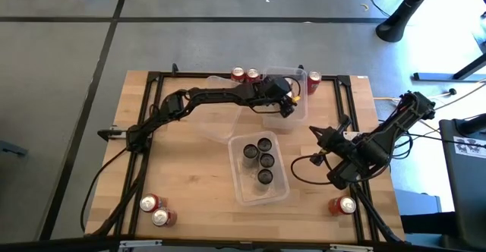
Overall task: Sort soda cans
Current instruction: Put the red/white soda can into the right transparent bin
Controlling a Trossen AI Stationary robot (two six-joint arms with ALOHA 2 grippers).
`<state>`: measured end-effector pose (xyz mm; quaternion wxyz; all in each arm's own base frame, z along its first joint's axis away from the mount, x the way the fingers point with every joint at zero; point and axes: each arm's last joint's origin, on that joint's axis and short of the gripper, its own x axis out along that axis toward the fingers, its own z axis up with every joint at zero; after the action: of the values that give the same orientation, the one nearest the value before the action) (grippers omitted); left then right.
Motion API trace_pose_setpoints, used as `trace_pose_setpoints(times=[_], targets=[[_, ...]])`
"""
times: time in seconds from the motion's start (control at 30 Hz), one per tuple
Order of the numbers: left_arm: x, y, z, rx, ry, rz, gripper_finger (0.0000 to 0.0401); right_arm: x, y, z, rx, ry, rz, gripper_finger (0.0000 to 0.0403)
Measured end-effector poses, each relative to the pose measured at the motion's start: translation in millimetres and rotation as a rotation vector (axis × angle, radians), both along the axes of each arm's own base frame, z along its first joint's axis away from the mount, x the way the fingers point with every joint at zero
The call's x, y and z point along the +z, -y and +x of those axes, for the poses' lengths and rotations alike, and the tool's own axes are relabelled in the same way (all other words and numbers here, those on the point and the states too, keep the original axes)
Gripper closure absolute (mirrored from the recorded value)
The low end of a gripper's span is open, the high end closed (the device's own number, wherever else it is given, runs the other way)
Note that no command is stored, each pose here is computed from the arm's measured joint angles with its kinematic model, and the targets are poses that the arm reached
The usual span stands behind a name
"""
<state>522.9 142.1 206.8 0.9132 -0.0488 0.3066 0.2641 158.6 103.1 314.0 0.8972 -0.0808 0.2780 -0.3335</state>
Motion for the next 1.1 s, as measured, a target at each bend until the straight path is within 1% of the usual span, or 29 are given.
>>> trace_pose_setpoints(times=[0.23, 0.37, 0.6, 0.77, 0.87, 1.1], targets=[[-1.1, 0.3, -0.1, -0.014, -0.010, 0.002, 0.0093, 0.0, 0.0, 0.0, 0.000, -0.001, 0.000, 0.0400], [-2.9, 0.8, 0.1, -0.035, -0.029, 0.022, 0.0093, -0.2, -0.1, -0.1, 0.001, -0.006, 0.006, 0.0400], [-3.1, 0.9, 0.1, -0.036, -0.031, 0.022, 0.0091, -0.3, -0.2, -0.1, 0.002, -0.007, 0.008, 0.0400], [-4.4, 0.9, 0.3, -0.032, -0.032, 0.024, 0.0065, -0.3, -0.2, -0.1, 0.002, -0.007, 0.008, 0.0400], [-7.6, 2.1, 0.7, -0.038, -0.034, 0.005, 0.0048, -0.3, -0.2, -0.1, 0.002, -0.008, 0.008, 0.0400], [-7.9, 2.8, -0.3, -0.033, -0.041, -0.006, 0.0041, -0.6, -0.2, -0.1, 0.002, -0.013, 0.012, 0.0400]])
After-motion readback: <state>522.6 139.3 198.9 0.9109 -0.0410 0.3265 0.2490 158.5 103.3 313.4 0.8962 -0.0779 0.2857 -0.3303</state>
